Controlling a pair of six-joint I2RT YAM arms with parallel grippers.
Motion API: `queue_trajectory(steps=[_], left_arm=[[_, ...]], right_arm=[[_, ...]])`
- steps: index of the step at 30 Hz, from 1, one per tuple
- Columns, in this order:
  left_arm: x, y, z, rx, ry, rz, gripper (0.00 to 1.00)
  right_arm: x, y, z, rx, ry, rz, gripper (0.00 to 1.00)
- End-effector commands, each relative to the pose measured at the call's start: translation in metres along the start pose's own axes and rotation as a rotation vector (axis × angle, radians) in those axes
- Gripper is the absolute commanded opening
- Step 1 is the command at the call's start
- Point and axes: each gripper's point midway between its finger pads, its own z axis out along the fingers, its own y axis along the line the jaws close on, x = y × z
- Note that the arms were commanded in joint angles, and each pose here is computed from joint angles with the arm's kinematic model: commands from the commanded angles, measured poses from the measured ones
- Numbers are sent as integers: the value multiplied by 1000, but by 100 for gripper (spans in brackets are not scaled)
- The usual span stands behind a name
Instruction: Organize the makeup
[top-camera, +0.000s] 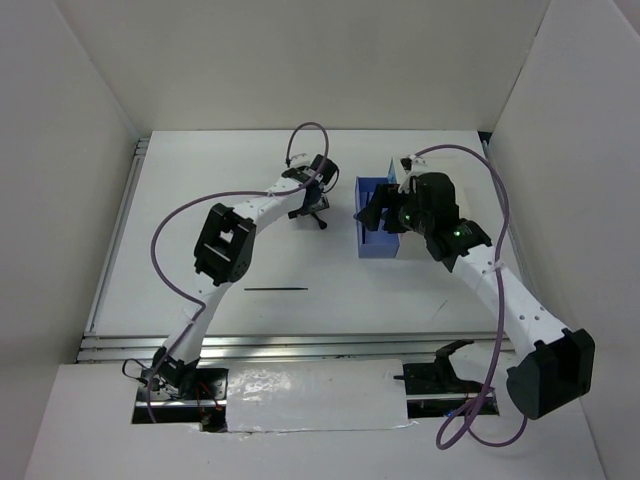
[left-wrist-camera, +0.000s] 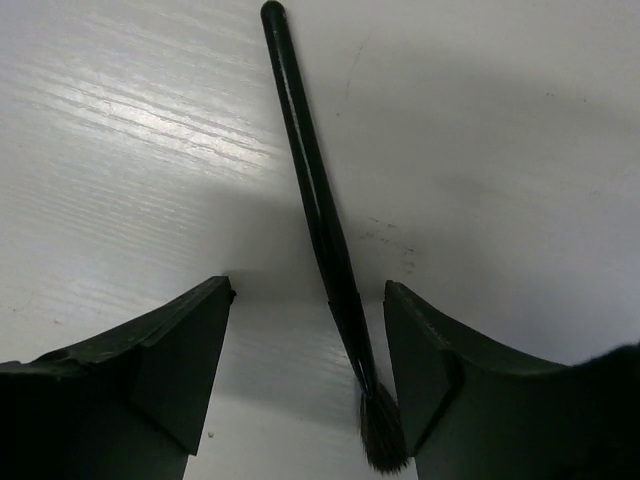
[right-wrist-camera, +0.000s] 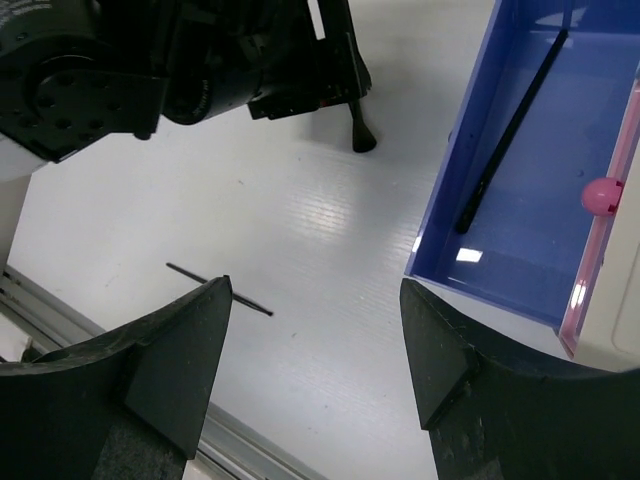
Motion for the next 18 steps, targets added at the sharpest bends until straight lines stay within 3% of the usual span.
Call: queue_trajectory(steps=[1, 4, 5, 8, 11, 14, 18], left_arm=[[12, 1, 10, -23, 29, 35, 74], [20, 3, 16, -27, 59, 69, 52], [22, 4, 16, -30, 63, 77, 40], [27, 12, 16, -39, 81, 88, 25], [26, 19, 13, -18, 87, 72, 2], [23, 1, -3, 144, 109, 72, 0], [-4, -32, -50, 407, 32, 118, 0]], right_arm=[[-18, 14, -12, -59, -87, -34, 76], [-20, 16, -18, -62, -111, -41, 76], [-21, 15, -19, -61, -119, -40, 76], [-22, 15, -21, -60, -133, -42, 76], [-20, 16, -19, -70, -128, -40, 76], [-15, 16, -14, -80, -112, -28, 78], [-15, 11, -9, -57, -123, 17, 82]])
